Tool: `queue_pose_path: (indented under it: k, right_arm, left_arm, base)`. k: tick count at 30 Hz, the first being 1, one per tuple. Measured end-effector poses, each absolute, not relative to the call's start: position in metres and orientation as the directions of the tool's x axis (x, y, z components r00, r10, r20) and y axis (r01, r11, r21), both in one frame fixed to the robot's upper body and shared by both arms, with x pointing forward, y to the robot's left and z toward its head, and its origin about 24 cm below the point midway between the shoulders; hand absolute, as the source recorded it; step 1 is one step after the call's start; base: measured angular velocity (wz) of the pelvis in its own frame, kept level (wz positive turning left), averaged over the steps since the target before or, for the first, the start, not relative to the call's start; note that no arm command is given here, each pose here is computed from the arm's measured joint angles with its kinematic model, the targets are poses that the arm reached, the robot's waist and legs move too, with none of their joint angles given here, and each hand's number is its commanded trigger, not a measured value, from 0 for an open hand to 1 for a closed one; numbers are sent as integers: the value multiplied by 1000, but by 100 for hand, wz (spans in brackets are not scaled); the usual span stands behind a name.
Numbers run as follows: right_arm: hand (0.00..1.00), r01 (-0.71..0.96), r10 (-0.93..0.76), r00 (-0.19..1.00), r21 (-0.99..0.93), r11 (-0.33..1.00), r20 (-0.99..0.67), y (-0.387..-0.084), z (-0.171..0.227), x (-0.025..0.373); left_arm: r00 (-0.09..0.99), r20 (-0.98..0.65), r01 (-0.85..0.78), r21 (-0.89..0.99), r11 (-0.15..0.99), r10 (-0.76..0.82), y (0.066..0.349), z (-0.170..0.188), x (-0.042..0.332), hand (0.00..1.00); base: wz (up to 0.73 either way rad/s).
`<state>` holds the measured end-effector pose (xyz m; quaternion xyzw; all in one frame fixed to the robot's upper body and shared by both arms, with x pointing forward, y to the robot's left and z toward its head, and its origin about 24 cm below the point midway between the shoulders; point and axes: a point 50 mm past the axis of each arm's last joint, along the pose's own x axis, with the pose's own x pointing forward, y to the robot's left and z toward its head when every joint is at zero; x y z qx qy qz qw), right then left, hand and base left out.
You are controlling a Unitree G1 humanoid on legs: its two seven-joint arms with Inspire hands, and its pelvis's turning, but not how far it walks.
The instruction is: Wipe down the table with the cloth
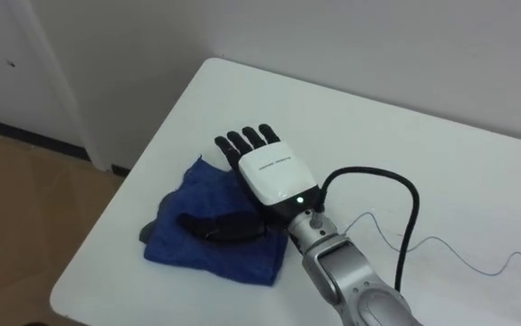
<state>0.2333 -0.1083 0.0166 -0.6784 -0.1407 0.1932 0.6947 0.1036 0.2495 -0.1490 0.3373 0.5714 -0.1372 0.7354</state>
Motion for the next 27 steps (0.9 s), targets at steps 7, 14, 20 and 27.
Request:
queue_pose_path:
  k: [7, 14, 20, 27]
  right_arm:
    - [0, -118, 452, 886, -993, -5, -107, -110, 7, 225]
    - [0, -240, 396, 888, -970, -38, -236, -120, -20, 200]
    - [0, -258, 389, 885, -965, -49, -257, -121, -23, 197]
    - [52, -268, 387, 883, -962, -49, -265, -123, -28, 194]
  left_arm:
    - [310, -933, 593, 341, 729, 184, 249, -149, 104, 0]
    - [340, -923, 590, 358, 724, 179, 247, -146, 111, 0]
    - [343, -922, 601, 362, 713, 180, 246, -146, 111, 0]
    - [321, -928, 604, 353, 715, 187, 247, -148, 106, 0]
  base:
    - [1]
    - [3]
    - [2]
    - [5]
